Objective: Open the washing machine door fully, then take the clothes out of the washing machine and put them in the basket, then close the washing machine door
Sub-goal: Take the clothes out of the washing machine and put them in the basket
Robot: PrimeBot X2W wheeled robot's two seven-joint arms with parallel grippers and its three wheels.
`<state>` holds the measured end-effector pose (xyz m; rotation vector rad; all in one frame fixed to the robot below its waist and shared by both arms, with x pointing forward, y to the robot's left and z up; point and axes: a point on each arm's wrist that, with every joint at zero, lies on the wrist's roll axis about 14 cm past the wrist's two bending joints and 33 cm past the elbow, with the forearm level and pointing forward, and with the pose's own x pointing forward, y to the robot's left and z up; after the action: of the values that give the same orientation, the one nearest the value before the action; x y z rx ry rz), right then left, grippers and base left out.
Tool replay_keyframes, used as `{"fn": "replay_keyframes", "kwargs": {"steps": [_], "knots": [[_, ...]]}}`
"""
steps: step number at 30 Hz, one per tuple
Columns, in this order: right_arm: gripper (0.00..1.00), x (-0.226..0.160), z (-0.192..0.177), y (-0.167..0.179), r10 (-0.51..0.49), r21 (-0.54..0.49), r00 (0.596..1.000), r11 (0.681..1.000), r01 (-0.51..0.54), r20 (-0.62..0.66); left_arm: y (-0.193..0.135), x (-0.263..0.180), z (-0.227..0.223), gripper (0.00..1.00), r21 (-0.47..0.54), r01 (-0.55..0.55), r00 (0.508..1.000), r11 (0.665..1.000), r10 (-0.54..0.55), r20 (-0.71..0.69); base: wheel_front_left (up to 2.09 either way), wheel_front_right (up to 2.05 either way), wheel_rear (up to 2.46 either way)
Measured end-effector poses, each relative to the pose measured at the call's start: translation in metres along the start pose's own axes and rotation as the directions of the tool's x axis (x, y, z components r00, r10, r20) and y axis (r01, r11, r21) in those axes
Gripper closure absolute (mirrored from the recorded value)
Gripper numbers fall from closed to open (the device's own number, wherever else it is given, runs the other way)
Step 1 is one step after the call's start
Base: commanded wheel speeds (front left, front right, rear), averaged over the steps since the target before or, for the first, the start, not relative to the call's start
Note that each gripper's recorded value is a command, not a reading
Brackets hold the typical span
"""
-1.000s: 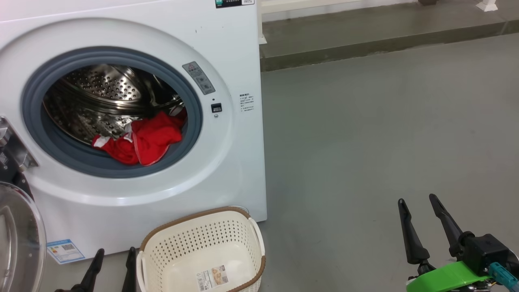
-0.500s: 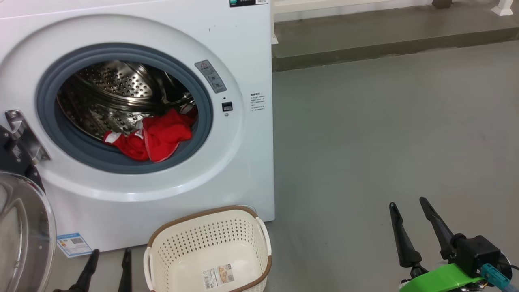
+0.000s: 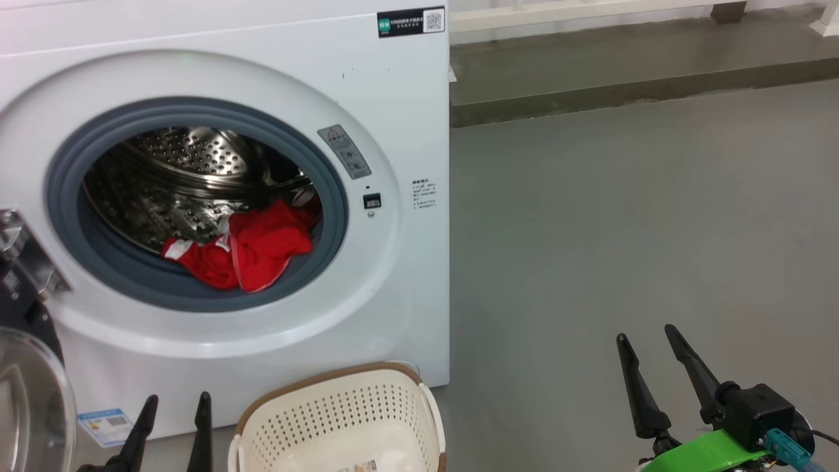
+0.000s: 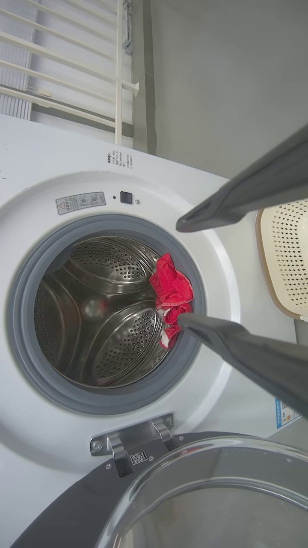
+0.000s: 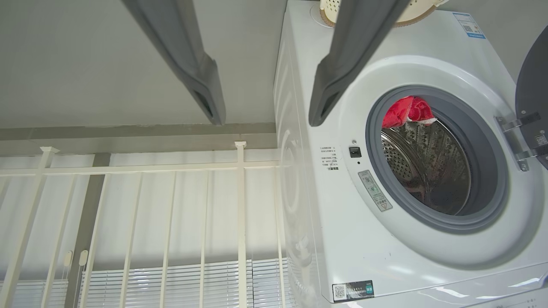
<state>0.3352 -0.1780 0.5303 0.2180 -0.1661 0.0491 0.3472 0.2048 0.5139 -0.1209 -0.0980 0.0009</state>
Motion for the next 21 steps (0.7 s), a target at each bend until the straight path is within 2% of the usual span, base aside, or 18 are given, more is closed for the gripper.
{"fn": "replay_keyframes", "kwargs": {"steps": [8, 21], "knots": [[0.00, 0.0002, -0.0039, -0.0009, -0.003, 0.001, 1.000, 1.000, 0.003, -0.012, -0.0020, 0.0019, 0.0043, 0.00, -0.010, 0.005, 1.000, 1.000, -0.004, 0.015, 1.06, -1.06, 0.00], [0.00, 0.0013, -0.0064, 0.0008, 0.002, 0.003, 1.000, 1.000, -0.002, -0.020, -0.0011, 0.0017, 0.0028, 0.00, -0.009, 0.001, 1.000, 1.000, -0.001, 0.011, 0.07, -0.07, 0.00]]}}
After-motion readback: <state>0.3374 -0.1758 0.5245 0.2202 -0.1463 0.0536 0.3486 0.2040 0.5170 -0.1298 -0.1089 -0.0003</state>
